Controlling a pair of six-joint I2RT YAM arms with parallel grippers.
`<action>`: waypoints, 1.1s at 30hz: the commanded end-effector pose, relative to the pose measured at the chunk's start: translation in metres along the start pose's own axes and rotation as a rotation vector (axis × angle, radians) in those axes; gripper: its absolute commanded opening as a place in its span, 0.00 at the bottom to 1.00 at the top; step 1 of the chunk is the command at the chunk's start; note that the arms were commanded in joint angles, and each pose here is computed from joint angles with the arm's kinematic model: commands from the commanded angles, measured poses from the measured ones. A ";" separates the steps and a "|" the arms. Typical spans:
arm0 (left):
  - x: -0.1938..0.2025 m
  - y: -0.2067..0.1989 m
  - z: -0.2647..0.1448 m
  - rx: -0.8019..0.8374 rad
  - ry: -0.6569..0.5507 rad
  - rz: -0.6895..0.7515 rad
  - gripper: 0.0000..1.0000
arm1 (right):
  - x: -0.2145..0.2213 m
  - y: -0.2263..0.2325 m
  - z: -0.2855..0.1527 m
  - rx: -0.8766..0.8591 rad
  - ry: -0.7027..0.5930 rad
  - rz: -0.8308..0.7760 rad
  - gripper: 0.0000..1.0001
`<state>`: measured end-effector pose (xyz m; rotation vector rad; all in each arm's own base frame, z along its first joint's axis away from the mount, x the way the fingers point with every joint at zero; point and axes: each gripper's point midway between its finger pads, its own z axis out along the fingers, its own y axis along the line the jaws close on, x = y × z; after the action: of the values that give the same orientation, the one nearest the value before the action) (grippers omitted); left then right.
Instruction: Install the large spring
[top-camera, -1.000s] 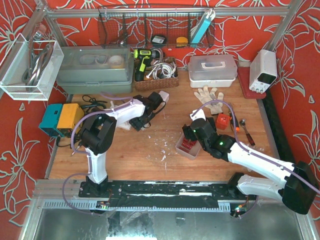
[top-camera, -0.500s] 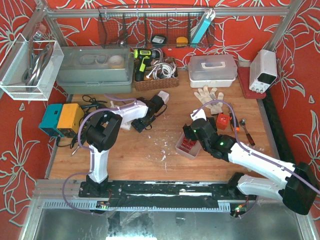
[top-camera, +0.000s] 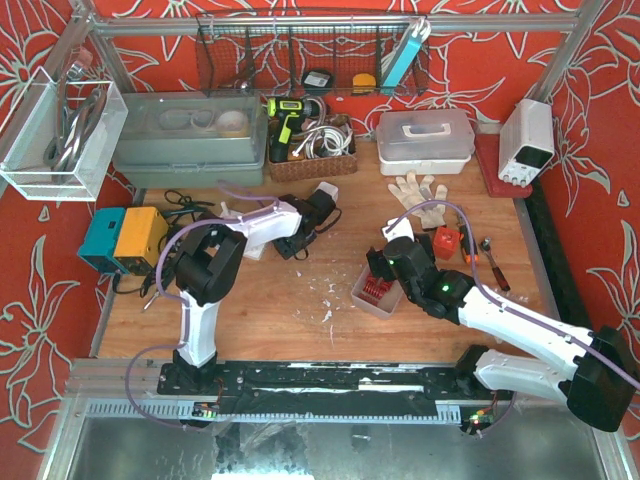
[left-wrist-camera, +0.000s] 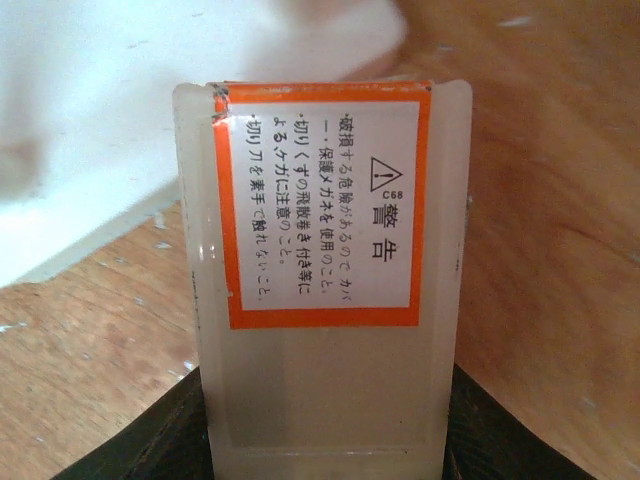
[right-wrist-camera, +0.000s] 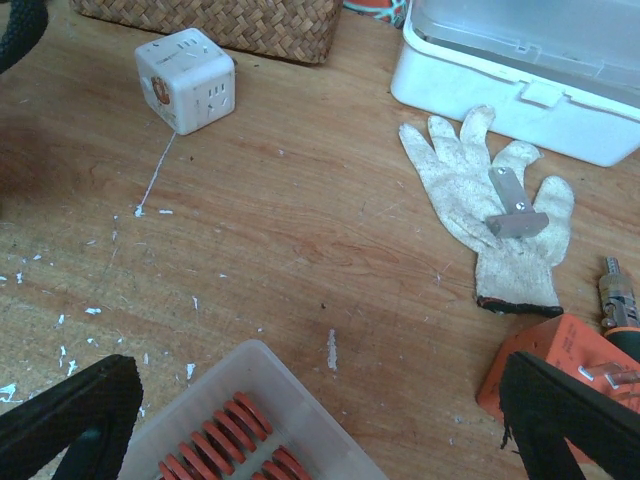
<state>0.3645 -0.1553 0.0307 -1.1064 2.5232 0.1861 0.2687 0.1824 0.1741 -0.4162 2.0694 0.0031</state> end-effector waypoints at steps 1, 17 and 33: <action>-0.015 -0.030 -0.035 0.089 -0.135 0.117 0.39 | -0.003 -0.005 -0.004 0.023 -0.014 0.000 0.98; -0.036 -0.110 -0.009 0.210 -0.255 0.544 0.28 | -0.007 -0.011 -0.011 0.027 -0.046 0.025 0.98; -0.059 -0.114 0.024 0.372 -0.164 0.515 0.46 | -0.005 -0.009 -0.007 0.031 -0.034 0.013 0.98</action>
<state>0.4883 -0.1722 0.0357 -0.3563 2.4968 0.0327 0.2670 0.1780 0.1878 -0.3859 2.0348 0.0233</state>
